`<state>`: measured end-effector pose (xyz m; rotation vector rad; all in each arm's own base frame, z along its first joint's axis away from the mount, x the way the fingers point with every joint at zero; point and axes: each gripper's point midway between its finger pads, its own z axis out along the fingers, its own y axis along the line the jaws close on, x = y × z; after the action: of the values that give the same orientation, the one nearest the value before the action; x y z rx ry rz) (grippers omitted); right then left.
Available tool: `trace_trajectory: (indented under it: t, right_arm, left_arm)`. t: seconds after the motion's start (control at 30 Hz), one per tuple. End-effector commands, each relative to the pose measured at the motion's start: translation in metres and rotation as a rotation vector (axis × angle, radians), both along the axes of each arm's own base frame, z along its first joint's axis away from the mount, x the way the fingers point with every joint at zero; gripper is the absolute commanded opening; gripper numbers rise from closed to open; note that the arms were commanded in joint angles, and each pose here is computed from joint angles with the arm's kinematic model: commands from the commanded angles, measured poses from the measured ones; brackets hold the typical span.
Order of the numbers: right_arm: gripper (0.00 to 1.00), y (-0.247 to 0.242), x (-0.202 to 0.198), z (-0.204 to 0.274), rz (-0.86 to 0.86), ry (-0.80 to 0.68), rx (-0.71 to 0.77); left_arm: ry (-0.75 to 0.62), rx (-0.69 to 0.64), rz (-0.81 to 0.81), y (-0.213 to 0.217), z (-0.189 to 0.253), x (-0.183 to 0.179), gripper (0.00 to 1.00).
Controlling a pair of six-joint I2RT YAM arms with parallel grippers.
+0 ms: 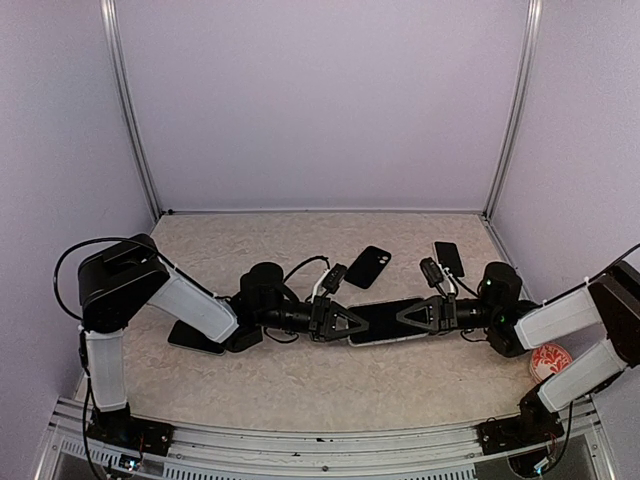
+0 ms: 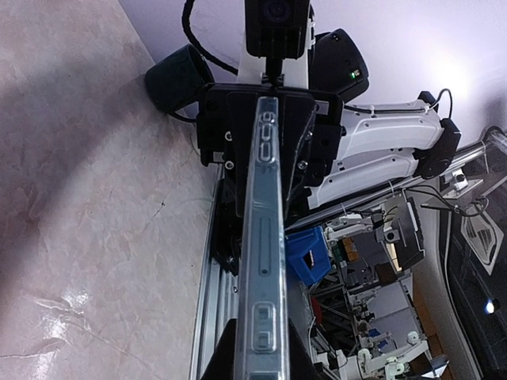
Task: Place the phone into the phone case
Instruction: Press the phone case against the phone.
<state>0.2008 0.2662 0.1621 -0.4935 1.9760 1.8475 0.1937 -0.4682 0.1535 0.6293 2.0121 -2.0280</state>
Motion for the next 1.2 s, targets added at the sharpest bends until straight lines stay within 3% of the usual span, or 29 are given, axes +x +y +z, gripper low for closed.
trace_trajectory:
  t: [0.0,0.2,0.4,0.6,0.93,1.17]
  right_arm:
    - [0.14,0.004,0.006,0.005,-0.007,-0.06,-0.012]
    - [0.52,0.0,0.019,0.005,-0.089,-0.097,-0.078]
    - [0.66,-0.016,0.036,0.019,-0.242,-0.155,-0.137]
    - [0.7,-0.026,0.041,0.025,-0.322,-0.169,-0.149]
    - [0.69,-0.02,0.024,0.033,-0.247,-0.146,-0.046]
    - [0.69,-0.014,0.026,0.058,-0.269,-0.212,0.004]
  left_arm:
    - [-0.029,-0.062,0.002,-0.007,0.024,0.0,0.0]
    - [-0.055,-0.104,0.083,0.006,0.039,0.014,0.0]
    - [-0.106,-0.173,0.168,0.024,0.065,0.024,0.0]
    - [-0.125,-0.221,0.209,0.031,0.077,0.025,0.0]
    - [-0.151,-0.336,0.278,0.047,0.099,0.027,0.0]
    - [-0.152,-0.407,0.293,0.045,0.107,0.022,0.0]
